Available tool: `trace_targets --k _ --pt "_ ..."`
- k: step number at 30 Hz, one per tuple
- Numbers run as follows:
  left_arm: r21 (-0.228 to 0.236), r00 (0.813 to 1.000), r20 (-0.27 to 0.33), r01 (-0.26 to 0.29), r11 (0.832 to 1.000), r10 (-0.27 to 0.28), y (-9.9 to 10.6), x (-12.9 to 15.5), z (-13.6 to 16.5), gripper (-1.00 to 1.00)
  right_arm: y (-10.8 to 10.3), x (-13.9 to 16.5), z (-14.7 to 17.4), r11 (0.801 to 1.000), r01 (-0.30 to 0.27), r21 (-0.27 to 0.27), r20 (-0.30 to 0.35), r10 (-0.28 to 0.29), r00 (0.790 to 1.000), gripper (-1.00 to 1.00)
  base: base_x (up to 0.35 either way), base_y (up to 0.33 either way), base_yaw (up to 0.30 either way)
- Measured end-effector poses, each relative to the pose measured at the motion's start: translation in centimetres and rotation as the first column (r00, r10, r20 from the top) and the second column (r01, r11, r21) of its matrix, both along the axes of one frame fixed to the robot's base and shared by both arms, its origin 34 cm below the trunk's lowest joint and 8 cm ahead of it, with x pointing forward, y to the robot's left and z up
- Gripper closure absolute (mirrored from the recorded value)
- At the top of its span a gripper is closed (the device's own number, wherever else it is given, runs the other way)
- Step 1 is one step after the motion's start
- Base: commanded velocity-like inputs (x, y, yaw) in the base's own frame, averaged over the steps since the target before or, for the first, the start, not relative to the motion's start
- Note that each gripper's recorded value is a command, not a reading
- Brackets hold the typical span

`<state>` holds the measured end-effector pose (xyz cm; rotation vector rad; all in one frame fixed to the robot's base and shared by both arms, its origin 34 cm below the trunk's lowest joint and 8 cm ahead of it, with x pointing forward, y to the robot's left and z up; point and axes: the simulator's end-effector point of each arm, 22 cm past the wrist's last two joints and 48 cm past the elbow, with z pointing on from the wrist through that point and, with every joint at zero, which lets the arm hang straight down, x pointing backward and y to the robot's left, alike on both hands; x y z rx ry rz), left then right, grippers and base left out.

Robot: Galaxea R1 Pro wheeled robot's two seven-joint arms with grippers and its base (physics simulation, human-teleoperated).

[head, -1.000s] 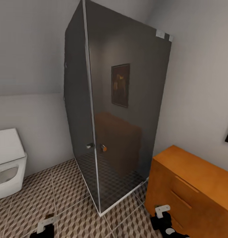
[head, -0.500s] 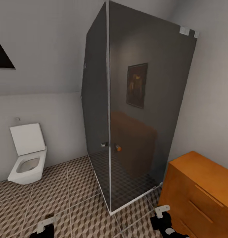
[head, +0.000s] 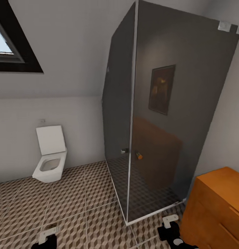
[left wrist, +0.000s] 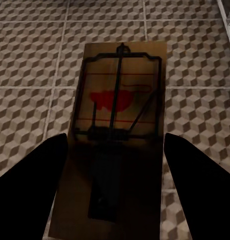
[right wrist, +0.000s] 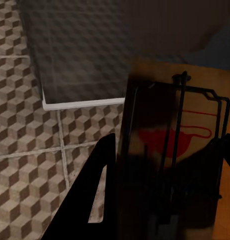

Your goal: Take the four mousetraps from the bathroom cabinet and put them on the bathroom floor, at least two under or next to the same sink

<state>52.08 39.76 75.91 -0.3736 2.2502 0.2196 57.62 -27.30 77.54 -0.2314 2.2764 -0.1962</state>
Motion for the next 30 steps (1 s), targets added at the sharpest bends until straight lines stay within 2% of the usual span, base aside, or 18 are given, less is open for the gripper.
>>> trace_targets --k 30 --pt "-0.002 1.0 -0.001 0.001 1.0 -0.001 -0.11 0.0 -0.04 1.0 0.0 0.0 0.0 1.0 0.0 0.0 0.0 0.0 1.0 1.0 0.001 0.0 0.297"
